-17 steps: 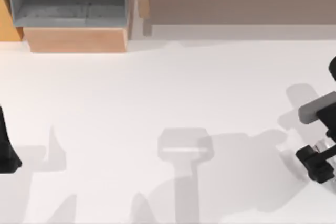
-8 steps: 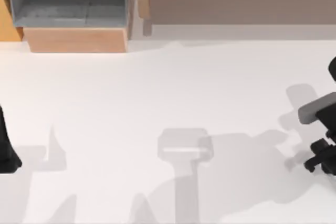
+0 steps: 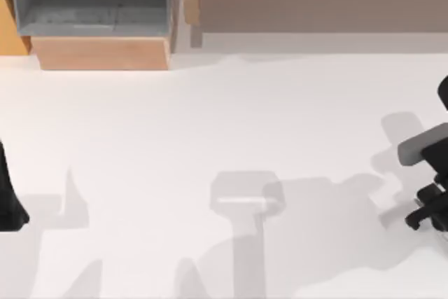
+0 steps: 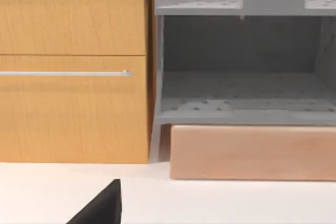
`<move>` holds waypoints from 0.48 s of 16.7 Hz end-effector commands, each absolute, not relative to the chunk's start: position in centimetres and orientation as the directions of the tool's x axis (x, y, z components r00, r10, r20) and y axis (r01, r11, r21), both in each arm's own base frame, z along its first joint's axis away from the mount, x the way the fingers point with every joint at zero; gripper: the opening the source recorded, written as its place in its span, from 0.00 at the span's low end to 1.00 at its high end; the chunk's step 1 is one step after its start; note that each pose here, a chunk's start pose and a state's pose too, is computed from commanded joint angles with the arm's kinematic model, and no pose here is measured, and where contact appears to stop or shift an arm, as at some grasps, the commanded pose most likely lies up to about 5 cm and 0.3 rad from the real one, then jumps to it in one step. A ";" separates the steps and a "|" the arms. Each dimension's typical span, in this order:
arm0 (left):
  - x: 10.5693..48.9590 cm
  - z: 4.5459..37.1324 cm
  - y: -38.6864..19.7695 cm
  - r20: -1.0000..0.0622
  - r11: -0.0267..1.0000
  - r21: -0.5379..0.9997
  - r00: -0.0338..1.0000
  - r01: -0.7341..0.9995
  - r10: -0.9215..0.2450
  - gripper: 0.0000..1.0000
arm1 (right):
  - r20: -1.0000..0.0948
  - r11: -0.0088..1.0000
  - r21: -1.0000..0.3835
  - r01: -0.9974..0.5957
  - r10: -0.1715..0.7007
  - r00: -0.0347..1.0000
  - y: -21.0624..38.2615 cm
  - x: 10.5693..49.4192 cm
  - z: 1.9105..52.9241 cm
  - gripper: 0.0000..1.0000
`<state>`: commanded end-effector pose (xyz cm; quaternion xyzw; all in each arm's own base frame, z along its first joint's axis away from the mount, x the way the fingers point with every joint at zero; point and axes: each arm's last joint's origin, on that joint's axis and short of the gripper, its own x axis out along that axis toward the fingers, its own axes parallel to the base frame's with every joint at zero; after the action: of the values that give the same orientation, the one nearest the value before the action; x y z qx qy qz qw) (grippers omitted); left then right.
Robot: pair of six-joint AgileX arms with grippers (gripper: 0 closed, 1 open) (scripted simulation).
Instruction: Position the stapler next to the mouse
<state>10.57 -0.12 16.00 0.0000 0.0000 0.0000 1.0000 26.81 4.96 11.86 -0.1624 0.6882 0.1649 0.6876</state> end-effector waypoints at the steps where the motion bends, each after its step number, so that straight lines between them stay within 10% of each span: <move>1: 10.6 16.0 -0.1 0.000 1.000 0.000 1.000 0.000 0.000 1.00 | -1.000 0.893 0.004 -0.450 0.003 -0.002 5.0 26.8 11.9 0.00; 8: 10.6 16.0 -0.1 0.000 1.000 0.000 1.000 0.000 0.000 1.00 | -1.000 0.893 0.006 -0.449 0.001 -0.012 4.9 26.8 13.5 0.00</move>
<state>10.57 -0.12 16.00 0.0000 0.0000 0.0000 1.0000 26.81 4.93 13.53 -0.1621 0.6920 0.1646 0.6840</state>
